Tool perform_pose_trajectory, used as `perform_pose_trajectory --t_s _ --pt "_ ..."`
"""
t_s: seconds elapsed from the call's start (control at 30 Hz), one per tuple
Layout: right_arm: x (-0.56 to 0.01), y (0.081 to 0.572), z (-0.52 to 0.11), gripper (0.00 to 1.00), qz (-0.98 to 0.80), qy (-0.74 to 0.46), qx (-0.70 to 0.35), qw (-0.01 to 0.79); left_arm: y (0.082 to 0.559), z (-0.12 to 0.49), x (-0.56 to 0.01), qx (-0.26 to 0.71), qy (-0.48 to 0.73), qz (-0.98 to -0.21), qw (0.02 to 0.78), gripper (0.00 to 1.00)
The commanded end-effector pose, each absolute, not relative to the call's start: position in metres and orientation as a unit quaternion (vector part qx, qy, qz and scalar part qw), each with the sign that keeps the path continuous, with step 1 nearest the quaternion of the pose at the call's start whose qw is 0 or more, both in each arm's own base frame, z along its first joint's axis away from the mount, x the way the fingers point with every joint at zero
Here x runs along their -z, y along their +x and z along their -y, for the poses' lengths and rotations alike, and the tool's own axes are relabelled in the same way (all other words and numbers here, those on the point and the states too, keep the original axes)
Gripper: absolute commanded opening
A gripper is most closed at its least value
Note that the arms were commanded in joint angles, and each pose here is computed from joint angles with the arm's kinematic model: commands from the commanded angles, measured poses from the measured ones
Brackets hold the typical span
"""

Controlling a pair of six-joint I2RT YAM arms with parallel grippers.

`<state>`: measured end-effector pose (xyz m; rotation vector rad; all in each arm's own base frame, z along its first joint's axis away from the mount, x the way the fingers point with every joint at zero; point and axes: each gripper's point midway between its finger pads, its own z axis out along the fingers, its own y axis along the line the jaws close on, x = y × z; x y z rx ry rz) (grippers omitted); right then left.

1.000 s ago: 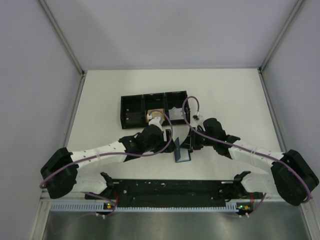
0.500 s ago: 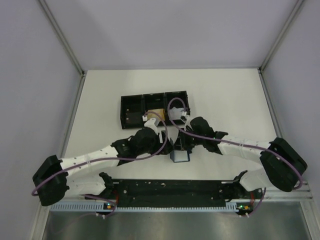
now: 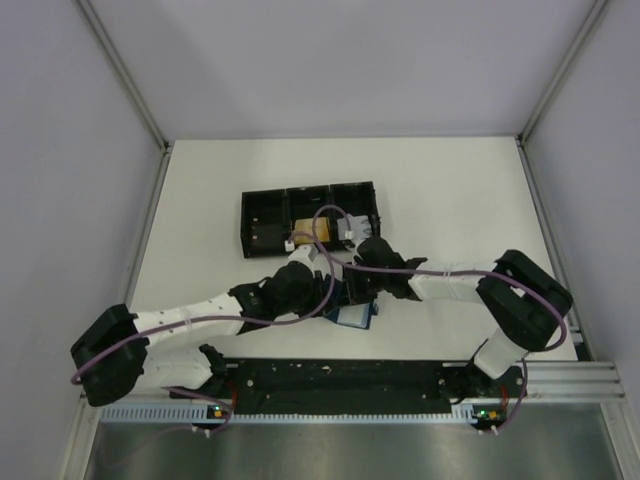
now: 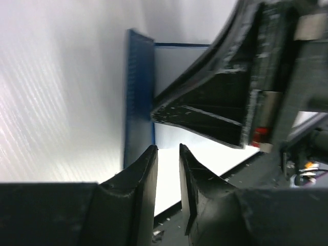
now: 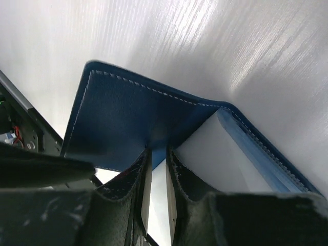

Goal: Take the credit cards out of the card holder
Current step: Open the card holder at the center of the board.

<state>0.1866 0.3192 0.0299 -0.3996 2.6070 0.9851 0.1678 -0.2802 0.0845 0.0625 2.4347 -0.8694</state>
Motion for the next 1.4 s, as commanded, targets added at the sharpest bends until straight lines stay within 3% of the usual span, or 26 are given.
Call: perform_pose_trajectory --t_s 0.0,0.17,0.33,0.67,0.73,0.9,1.2,1.37 --pt "-0.057 0.199 -0.337 0.17 -0.896 -0.163 -0.363 0.196 0.179 0.278 -0.065 0.295 0.002 -0.914 0.279 0.24" --pt "-0.083 0.205 -0.329 0.17 -0.893 -0.163 -0.350 0.230 0.179 0.264 -0.029 0.248 -0.028 -0.934 0.255 0.10" --pt "-0.096 0.211 -0.303 0.18 -0.899 -0.130 -0.316 0.274 0.176 0.254 -0.015 0.247 -0.052 -0.937 0.240 0.07" --pt "-0.082 0.185 -0.284 0.17 -0.901 -0.101 -0.335 0.256 0.179 0.265 -0.027 0.281 -0.049 -0.927 0.242 0.09" --pt "-0.079 0.183 -0.275 0.18 -0.903 -0.087 -0.329 0.263 0.180 0.269 -0.037 0.290 -0.042 -0.924 0.247 0.12" --pt "-0.079 0.183 -0.259 0.18 -0.902 -0.059 -0.320 0.282 0.185 0.271 -0.064 0.299 -0.017 -0.915 0.271 0.31" --pt "-0.066 0.187 -0.252 0.18 -0.909 -0.054 -0.305 0.279 0.206 0.275 -0.094 0.263 0.022 -0.914 0.308 0.40" --pt "-0.066 0.188 -0.252 0.18 -0.906 -0.060 -0.307 0.284 0.219 0.270 -0.101 0.223 0.051 -0.916 0.331 0.63"
